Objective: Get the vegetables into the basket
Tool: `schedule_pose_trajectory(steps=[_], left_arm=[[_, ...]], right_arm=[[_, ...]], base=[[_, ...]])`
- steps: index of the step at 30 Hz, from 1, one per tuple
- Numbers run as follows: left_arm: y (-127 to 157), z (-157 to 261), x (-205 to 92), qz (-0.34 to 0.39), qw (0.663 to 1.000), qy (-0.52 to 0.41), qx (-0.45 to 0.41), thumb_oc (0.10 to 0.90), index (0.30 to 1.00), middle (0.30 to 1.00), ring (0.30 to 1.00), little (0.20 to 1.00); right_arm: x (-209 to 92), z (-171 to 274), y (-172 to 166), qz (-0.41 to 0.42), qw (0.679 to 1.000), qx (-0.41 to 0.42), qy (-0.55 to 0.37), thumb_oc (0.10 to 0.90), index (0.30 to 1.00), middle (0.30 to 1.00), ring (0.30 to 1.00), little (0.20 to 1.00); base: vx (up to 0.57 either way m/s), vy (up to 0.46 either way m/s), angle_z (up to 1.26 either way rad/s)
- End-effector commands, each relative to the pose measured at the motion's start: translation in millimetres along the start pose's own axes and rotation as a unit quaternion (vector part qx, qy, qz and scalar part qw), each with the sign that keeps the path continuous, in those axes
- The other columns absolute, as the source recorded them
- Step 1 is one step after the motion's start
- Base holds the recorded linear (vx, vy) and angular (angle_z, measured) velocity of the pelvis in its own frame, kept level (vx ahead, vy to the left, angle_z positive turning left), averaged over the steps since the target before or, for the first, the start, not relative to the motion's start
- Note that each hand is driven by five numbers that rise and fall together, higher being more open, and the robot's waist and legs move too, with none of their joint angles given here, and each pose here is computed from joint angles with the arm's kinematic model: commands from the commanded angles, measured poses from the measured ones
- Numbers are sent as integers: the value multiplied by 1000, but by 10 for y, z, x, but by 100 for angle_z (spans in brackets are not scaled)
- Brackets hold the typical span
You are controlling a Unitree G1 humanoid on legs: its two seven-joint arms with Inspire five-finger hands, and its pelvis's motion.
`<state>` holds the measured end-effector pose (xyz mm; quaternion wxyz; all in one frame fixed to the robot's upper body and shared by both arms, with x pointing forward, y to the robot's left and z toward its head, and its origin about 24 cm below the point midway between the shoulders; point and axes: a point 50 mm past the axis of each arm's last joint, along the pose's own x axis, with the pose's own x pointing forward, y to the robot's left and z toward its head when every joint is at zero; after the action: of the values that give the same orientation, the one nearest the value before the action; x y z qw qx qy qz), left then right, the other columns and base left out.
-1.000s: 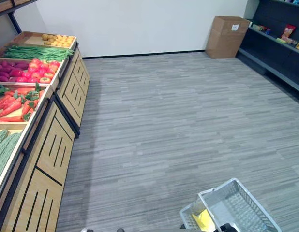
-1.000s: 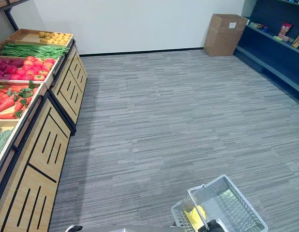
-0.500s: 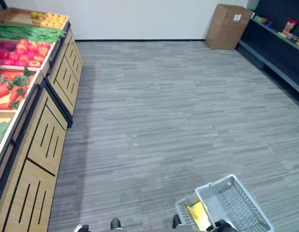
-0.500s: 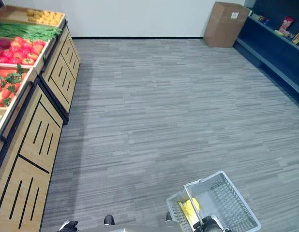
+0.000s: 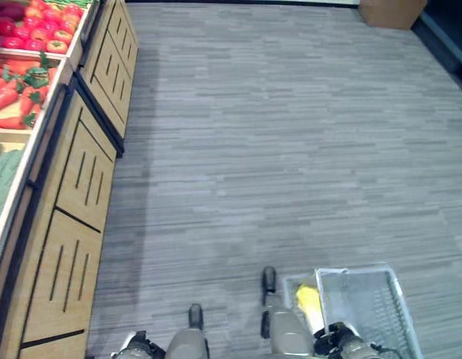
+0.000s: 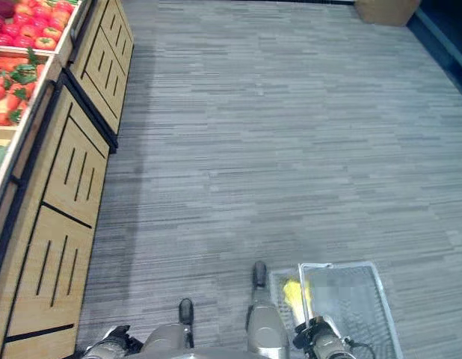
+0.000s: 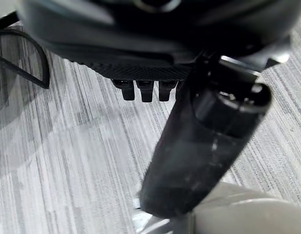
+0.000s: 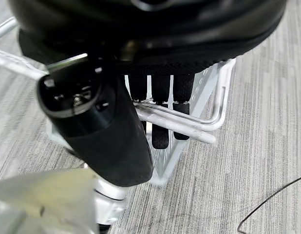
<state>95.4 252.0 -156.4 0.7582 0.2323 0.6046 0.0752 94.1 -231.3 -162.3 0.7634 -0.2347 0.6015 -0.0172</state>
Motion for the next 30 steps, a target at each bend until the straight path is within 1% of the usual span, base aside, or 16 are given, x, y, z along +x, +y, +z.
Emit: schedule_pose_trajectory(steps=[1, 8, 15, 20, 22, 24, 26, 30], left_arm=[[-159, 155, -32, -19, 999, -28, -20, 900, 1000, 1000, 1000, 1000], [-143, 24, -16, -16, 1000, 9, -11, 900, 1000, 1000, 1000, 1000], [-174, 90, -23, -16, 1000, 1, -10, 900, 1000, 1000, 1000, 1000], [-157, 39, -18, -12, 999, 16, -35, 900, 1000, 1000, 1000, 1000], [-119, 82, -13, -3, 998, 10, -54, 900, 1000, 1000, 1000, 1000], [-107, 76, -11, -3, 998, 11, -56, 900, 1000, 1000, 1000, 1000], [-112, 53, -12, -3, 999, 14, -47, 900, 1000, 1000, 1000, 1000], [-126, 18, -15, -1, 998, 19, -56, 900, 1000, 1000, 1000, 1000]], right_arm=[[18, -8, -201, -25, 999, -26, -1, 400, 300, 300, 300, 300], [18, -10, -197, -19, 999, -50, -6, 400, 300, 300, 300, 300], [17, -61, -218, -20, 999, -37, -4, 400, 300, 300, 300, 300], [8, -170, -169, -11, 999, -37, 10, 400, 300, 300, 300, 300], [6, -224, -189, -16, 999, -31, 18, 400, 300, 300, 300, 300], [6, -249, -205, -19, 999, -28, 24, 400, 300, 300, 300, 300], [4, -299, -228, -21, 999, -21, 35, 400, 300, 300, 300, 300], [5, -286, -267, -33, 999, -8, 30, 400, 300, 300, 300, 300]], base=[[157, -84, 63], [212, -146, 15], [191, -146, 6], [184, -197, 17], [223, -276, 33], [184, -181, 27], [209, -93, 4], [397, 5, -16]])
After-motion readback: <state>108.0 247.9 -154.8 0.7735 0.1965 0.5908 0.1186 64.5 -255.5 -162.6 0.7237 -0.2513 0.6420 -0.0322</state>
